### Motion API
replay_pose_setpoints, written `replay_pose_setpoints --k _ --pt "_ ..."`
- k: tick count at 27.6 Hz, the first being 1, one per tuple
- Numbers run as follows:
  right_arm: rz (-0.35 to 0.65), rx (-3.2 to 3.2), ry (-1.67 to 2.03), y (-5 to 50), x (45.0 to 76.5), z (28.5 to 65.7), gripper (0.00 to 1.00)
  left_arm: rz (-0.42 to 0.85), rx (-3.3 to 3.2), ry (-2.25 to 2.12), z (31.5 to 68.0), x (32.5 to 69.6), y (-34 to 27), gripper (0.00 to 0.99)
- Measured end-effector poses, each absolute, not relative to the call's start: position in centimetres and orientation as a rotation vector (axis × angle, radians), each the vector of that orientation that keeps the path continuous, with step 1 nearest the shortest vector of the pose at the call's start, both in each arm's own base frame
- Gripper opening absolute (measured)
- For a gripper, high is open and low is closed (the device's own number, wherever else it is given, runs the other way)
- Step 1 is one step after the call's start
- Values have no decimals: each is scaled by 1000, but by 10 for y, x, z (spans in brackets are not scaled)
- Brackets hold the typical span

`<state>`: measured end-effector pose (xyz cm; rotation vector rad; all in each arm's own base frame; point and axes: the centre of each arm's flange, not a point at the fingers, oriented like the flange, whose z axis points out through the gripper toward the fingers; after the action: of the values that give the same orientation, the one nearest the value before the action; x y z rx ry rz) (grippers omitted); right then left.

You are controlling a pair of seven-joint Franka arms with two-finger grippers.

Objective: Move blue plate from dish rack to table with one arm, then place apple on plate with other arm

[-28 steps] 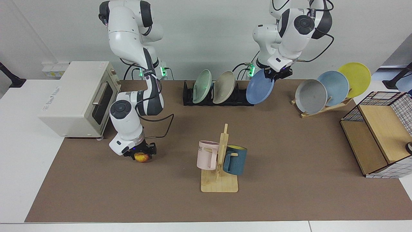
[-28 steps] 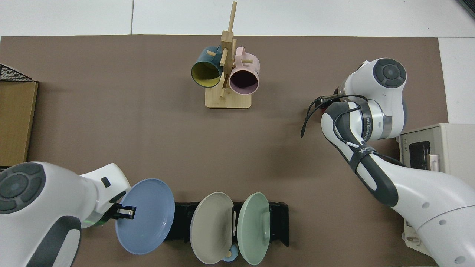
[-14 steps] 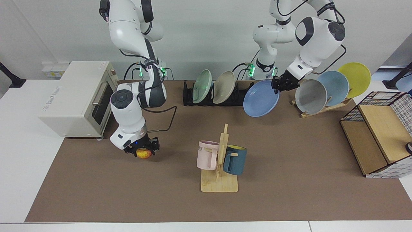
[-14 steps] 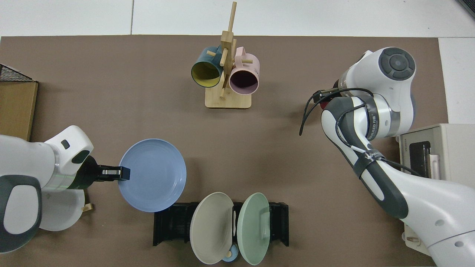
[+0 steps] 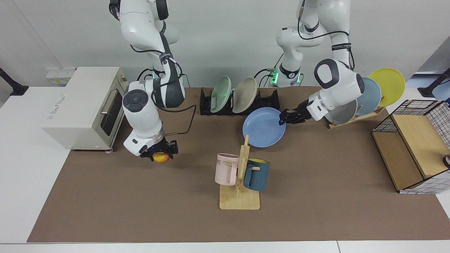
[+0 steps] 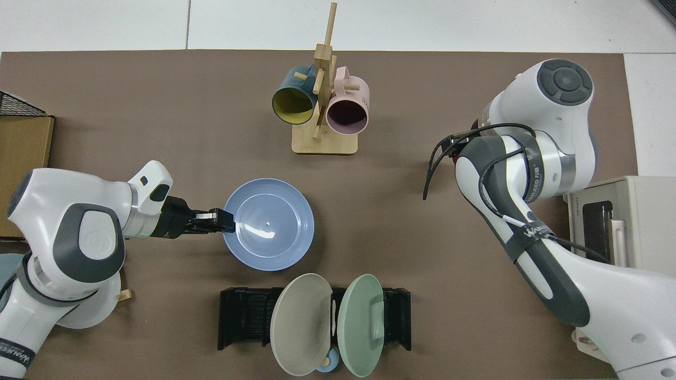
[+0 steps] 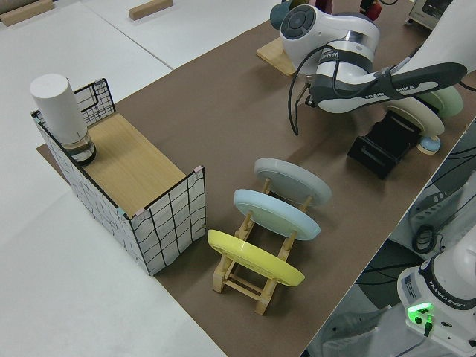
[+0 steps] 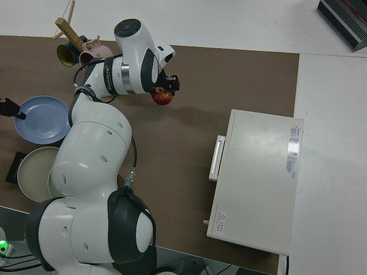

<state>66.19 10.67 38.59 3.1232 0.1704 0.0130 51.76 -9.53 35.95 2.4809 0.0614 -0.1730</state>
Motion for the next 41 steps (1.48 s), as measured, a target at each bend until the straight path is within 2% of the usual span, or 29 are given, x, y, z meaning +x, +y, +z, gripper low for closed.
replay_pose_setpoints --k 12,27,30,33,34,35,36,38,40,41 --pt "-6 3134 130 96 639 456 789 -61 2458 52 333 527 -160 79" --pt "-32 3140 3 150 622 465 789 21 2490 -46 334 519 -208 84" --pt "-36 3140 -24 159 618 466 789 22 2495 -50 334 519 -208 176" --pt "-40 3141 -23 166 615 466 789 30 2519 -69 333 520 -207 194" --pt "-41 3142 -23 167 615 467 789 29 2533 -77 333 520 -206 278" --pt "-42 3143 -24 168 614 467 789 27 2551 -88 333 520 -206 300" --pt "-42 3143 -24 168 613 467 789 24 2569 -97 333 520 -205 396" --pt "-45 3146 -30 169 613 466 789 19 2595 -105 333 520 -205 454" --pt "-49 3148 -41 171 612 466 789 15 2611 -108 333 520 -205 454" --pt "-50 3148 -51 174 611 465 789 15 2617 -111 333 520 -205 489"
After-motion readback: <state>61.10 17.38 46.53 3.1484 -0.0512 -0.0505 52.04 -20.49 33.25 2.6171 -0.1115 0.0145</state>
